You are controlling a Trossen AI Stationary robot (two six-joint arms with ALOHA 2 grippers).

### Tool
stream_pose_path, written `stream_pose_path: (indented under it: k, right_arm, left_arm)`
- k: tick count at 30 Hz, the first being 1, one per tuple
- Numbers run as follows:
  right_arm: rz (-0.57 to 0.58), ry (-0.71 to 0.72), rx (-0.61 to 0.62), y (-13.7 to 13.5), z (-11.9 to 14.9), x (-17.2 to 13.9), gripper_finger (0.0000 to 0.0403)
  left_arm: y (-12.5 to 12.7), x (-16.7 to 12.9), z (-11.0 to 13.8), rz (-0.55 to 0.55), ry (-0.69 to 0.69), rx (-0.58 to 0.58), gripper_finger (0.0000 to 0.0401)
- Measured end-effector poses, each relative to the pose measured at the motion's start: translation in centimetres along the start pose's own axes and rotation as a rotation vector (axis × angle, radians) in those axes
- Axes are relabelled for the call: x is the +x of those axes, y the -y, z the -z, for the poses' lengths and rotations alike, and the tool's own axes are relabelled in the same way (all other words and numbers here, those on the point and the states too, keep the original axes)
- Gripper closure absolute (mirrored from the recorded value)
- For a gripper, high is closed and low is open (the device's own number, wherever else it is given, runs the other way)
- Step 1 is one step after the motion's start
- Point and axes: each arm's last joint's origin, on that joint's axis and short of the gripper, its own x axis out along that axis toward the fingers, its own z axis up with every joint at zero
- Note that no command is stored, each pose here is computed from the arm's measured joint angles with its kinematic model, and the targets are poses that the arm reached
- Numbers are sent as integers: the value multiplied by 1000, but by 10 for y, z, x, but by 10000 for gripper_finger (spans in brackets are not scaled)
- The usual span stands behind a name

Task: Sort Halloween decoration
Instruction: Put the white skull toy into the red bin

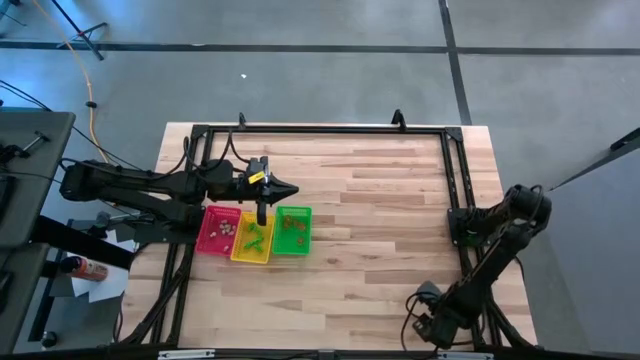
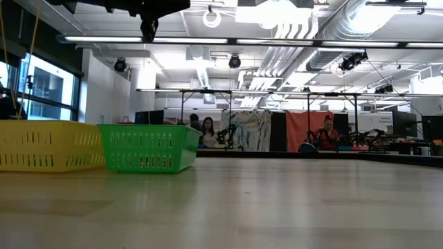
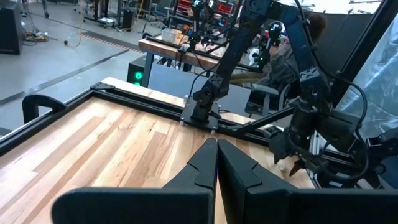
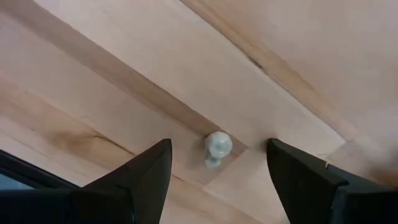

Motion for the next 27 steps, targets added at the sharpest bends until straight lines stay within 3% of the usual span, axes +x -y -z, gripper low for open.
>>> stream_pose_path:
  k: [12, 23, 27]
  right_arm:
    - [67, 7, 119, 0, -4, 12, 160]
    - [82, -15, 147, -2, -9, 12, 297]
    - [82, -9, 148, -1, -10, 12, 328]
  left_arm:
    - [0, 0, 0, -7, 6, -18, 401]
    - [-1, 0, 1, -19, -12, -16, 401]
    - [-1, 0, 2, -23, -22, -15, 401]
